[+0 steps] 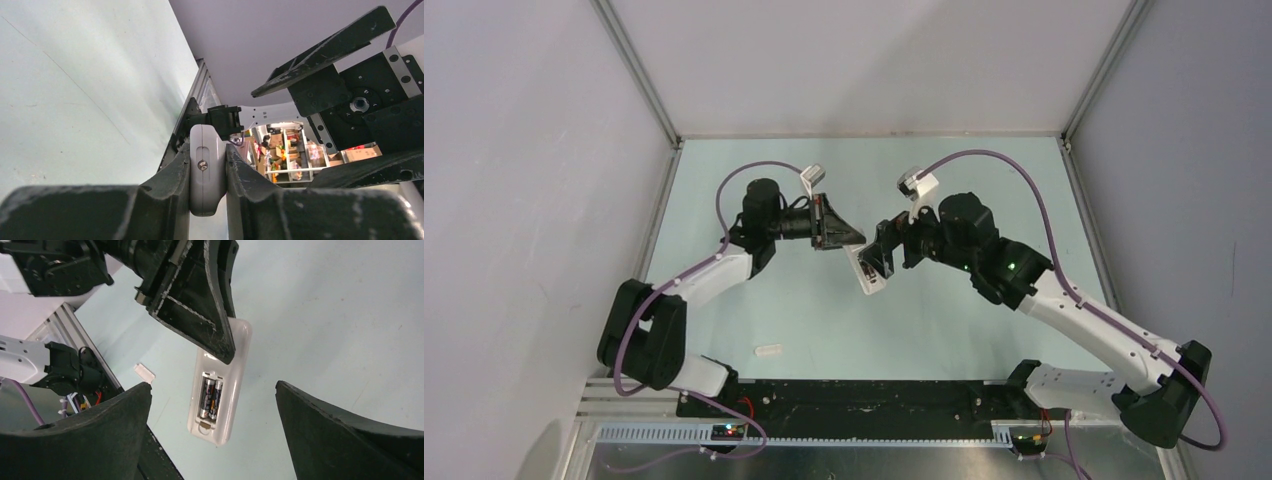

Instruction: Load the batteries into the remote control

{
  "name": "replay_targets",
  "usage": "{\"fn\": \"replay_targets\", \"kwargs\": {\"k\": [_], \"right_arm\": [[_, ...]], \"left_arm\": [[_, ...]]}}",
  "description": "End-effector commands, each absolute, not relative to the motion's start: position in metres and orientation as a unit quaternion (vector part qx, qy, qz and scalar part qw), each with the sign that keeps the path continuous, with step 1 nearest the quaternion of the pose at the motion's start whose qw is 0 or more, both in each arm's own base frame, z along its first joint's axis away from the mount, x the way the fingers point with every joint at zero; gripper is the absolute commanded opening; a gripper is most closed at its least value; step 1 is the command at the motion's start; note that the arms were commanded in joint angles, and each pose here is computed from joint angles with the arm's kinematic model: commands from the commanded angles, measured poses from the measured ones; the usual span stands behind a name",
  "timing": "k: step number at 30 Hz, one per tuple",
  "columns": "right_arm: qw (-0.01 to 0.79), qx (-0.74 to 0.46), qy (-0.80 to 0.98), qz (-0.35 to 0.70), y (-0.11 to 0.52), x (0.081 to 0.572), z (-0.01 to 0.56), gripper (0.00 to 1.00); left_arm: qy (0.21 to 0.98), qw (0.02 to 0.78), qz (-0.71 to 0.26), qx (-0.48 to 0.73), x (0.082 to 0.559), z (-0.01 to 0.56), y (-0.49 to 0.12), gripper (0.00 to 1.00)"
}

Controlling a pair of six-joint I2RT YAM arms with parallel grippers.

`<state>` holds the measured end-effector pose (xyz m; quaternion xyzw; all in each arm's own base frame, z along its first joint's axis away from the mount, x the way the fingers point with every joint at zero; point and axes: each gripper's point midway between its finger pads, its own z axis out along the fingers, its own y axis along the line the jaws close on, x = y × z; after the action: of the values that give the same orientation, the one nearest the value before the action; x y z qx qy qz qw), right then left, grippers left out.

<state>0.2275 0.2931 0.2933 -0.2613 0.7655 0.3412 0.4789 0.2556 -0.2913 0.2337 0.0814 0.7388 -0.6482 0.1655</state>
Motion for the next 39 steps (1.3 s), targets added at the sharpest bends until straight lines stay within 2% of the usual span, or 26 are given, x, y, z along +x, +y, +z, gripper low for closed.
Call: {"fn": "replay_targets", "kwargs": {"k": [1,6,13,21,27,29,32,34,39], "right_arm": [[0.474,-0.269,0.775,0.319,0.294,0.228,0.284,0.99],[0.467,-0.266,0.788,0.300,0.292,0.231,0.269,0.98],[0.428,-0.318,0.794,0.291,0.313,0.226,0.230,0.83],[0.397,-0.428,0.740,0.333,0.389,0.191,0.202,0.82],[0.348,-0.470,0.747,0.316,0.456,0.165,0.152,0.72],[0.337,-0.504,0.731,0.312,0.477,0.152,0.136,0.73],[0.324,-0.551,0.700,0.317,0.504,0.136,0.114,0.82],[0.315,-0.574,0.682,0.325,0.519,0.129,0.101,0.85],[0.280,-0.632,0.659,0.296,0.542,0.131,0.065,0.83]], "left_arm": [[0.725,0.222,-0.639,0.132,0.252,0.250,-0.288,0.00],[0.763,0.241,-0.592,0.093,0.272,0.230,-0.268,0.00],[0.840,0.291,-0.457,-0.037,0.322,0.184,-0.180,0.00],[0.862,0.319,-0.364,-0.148,0.336,0.154,-0.107,0.00],[0.863,0.347,-0.317,-0.185,0.346,0.153,-0.062,0.00],[0.863,0.352,-0.300,-0.202,0.346,0.153,-0.045,0.00],[0.861,0.358,-0.269,-0.240,0.344,0.150,-0.016,0.00],[0.859,0.354,-0.257,-0.266,0.342,0.145,-0.003,0.00],[0.853,0.356,-0.234,-0.302,0.334,0.140,0.019,0.00]]}}
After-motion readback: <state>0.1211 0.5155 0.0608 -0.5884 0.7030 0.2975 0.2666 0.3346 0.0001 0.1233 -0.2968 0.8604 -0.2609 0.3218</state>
